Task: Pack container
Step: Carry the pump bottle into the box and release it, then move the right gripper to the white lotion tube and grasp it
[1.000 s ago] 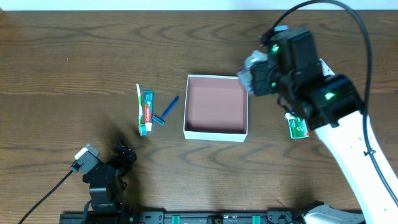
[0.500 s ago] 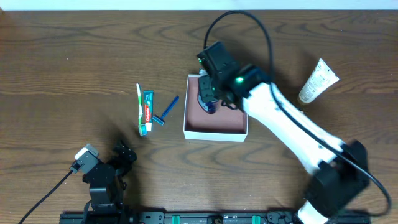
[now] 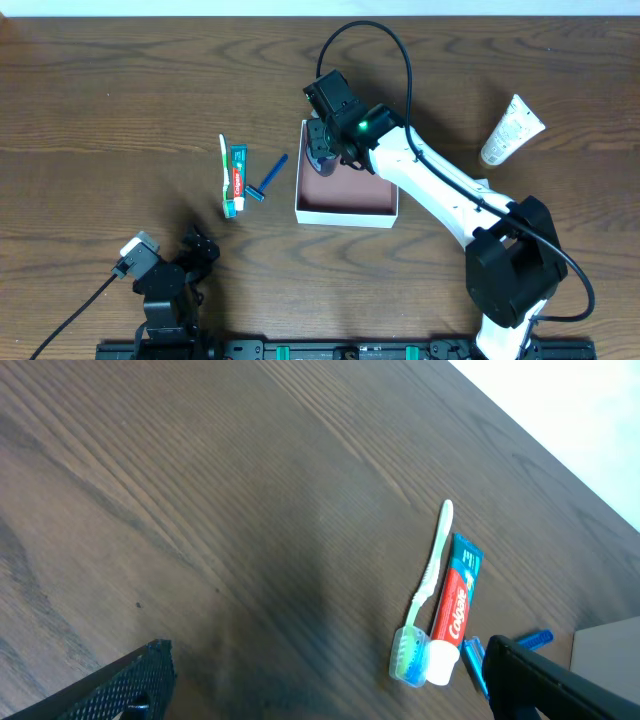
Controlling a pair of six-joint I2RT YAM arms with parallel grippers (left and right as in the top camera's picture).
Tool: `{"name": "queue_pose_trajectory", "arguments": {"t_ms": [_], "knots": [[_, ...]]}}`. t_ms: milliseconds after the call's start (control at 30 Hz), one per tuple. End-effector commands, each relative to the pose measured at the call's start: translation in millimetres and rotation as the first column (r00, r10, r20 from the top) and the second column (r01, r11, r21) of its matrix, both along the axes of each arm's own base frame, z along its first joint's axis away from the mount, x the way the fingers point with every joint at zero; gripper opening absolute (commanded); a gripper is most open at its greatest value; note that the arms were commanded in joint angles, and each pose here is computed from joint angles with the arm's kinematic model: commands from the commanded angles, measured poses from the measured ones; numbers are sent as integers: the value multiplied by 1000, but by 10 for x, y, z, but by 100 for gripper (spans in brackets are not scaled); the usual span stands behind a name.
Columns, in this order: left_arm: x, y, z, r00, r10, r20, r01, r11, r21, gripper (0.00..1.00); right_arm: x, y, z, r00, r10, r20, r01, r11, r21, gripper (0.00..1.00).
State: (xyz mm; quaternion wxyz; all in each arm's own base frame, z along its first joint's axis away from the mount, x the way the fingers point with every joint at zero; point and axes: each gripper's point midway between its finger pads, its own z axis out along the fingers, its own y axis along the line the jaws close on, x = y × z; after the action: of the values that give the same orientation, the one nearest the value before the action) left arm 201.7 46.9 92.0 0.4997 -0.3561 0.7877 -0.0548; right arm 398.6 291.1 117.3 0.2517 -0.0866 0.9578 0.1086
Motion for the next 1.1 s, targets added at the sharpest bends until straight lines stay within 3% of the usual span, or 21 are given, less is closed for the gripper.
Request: {"name": "queue_pose_trajectory", "arguments": {"t_ms": [0, 100, 333, 667, 800, 1067], "knots": [[-11, 9, -67, 1000, 0, -16, 0, 1000, 10, 98, 44, 43, 301, 998, 17, 67, -19, 1000, 23, 68], [-11, 9, -67, 1000, 0, -16, 0, 1000, 10, 98, -1, 0, 534, 995, 18, 96, -22, 999, 42, 80], [-11, 9, -67, 1000, 0, -16, 0, 1000, 10, 98, -212, -384, 1178, 983, -14, 181, 10, 1000, 23, 82], [-11, 9, -67, 1000, 0, -16, 0, 1000, 10, 98, -469, -2101, 2238, 871, -240, 429, 325, 936, -136, 85], [-11, 9, -67, 1000, 0, -16, 0, 1000, 10, 98, -413, -2738, 2230, 844, -332, 421, 434, 884, -173, 85], [-11, 9, -67, 1000, 0, -16, 0, 1000, 10, 98, -38, -3277, 1593, 937, -266, 229, 308, 936, -173, 86]]}}
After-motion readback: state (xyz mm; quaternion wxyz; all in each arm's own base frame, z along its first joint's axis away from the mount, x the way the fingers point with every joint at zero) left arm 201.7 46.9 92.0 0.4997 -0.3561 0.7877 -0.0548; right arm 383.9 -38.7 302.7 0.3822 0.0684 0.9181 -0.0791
